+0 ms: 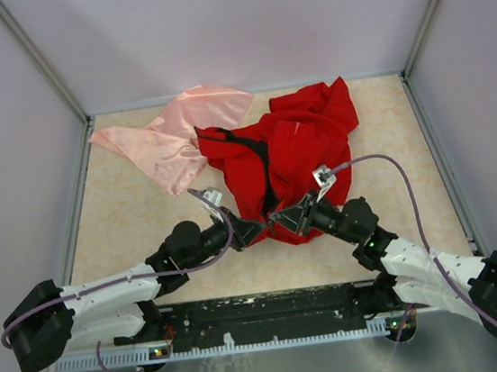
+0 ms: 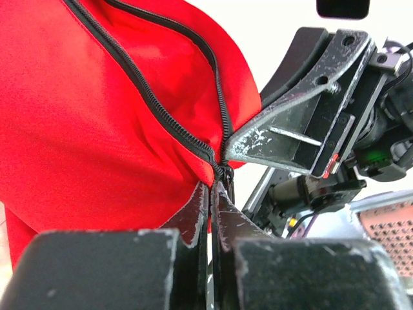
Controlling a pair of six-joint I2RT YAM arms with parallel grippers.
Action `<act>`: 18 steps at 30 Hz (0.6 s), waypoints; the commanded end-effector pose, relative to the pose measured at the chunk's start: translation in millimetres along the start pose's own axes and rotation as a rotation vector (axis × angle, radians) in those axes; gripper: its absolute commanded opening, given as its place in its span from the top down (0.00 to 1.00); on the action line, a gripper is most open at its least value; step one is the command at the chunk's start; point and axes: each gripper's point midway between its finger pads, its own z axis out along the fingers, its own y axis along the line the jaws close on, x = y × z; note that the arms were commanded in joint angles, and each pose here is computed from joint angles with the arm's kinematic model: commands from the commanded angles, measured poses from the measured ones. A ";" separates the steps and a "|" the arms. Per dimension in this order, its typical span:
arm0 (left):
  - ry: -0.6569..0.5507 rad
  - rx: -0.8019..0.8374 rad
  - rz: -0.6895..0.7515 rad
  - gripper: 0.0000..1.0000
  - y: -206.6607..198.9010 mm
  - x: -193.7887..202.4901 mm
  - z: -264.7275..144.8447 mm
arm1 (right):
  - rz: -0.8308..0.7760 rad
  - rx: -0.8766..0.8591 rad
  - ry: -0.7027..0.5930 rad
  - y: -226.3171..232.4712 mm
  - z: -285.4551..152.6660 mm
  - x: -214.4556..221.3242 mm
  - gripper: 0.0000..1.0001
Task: Zip up the jacket
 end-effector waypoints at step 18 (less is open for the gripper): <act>0.258 -0.069 0.087 1.00 27.2 34.3 -0.9 | -0.093 0.092 -0.093 -6.7 11.9 -37.1 1.00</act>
